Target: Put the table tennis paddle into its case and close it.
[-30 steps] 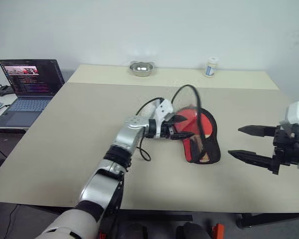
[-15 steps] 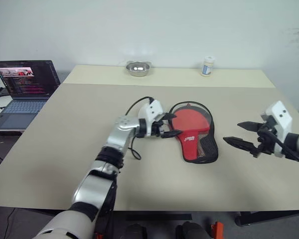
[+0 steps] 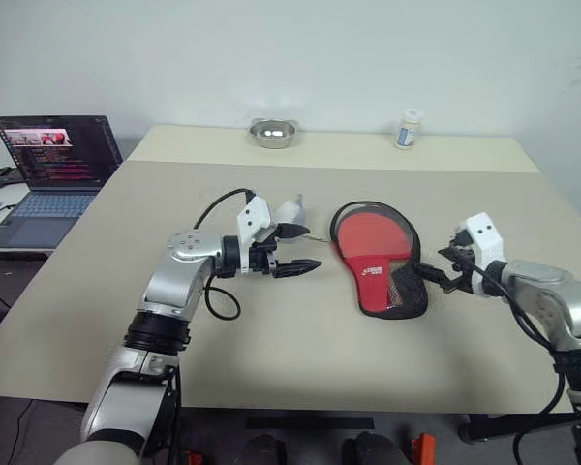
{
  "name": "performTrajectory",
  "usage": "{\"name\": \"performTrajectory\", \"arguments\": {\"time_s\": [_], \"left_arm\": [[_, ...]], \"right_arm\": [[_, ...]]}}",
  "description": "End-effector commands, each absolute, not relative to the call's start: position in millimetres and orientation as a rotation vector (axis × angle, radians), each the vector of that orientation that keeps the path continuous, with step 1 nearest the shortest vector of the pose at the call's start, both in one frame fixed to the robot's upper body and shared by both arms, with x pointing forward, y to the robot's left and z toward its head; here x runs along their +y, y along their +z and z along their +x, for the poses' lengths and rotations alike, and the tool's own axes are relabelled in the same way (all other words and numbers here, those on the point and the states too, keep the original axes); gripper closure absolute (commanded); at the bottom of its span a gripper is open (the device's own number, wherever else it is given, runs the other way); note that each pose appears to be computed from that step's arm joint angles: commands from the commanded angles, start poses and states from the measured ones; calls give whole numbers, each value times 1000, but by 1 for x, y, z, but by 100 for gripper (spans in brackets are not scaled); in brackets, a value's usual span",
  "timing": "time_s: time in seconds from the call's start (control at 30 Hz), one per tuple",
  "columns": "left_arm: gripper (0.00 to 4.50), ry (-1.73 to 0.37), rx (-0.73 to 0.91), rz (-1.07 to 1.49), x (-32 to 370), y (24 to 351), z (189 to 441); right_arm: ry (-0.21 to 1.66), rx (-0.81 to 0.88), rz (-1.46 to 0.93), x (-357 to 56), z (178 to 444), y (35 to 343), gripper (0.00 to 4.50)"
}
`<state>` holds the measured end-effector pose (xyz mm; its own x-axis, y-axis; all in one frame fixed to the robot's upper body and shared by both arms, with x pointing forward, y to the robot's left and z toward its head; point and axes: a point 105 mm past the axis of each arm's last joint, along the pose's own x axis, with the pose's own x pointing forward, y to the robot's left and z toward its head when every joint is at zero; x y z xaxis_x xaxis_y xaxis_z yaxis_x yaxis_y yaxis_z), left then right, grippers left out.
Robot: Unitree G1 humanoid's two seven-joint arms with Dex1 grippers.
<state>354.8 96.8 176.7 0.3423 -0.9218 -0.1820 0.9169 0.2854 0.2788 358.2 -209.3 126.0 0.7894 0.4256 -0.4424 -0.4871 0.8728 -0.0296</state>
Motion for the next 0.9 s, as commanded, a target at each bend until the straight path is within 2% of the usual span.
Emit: {"name": "performTrajectory", "arguments": {"time_s": [0.03, 0.37, 0.67, 0.77, 0.9], "left_arm": [[60, -1217, -74, 372, 97, 193, 352], [60, -1206, -77, 380, 95, 195, 356], [60, -1206, -75, 393, 95, 194, 357], [60, -1203, -72, 398, 95, 194, 357], [60, -1203, -66, 403, 97, 193, 357]], "right_arm": [[493, 419, -172, -209, 364, 128, 2], [468, 442, -140, -202, 377, 114, 2], [498, 556, -72, -199, 367, 89, 2], [518, 572, -85, -193, 367, 84, 59], [549, 584, -73, -183, 369, 83, 187]]}}
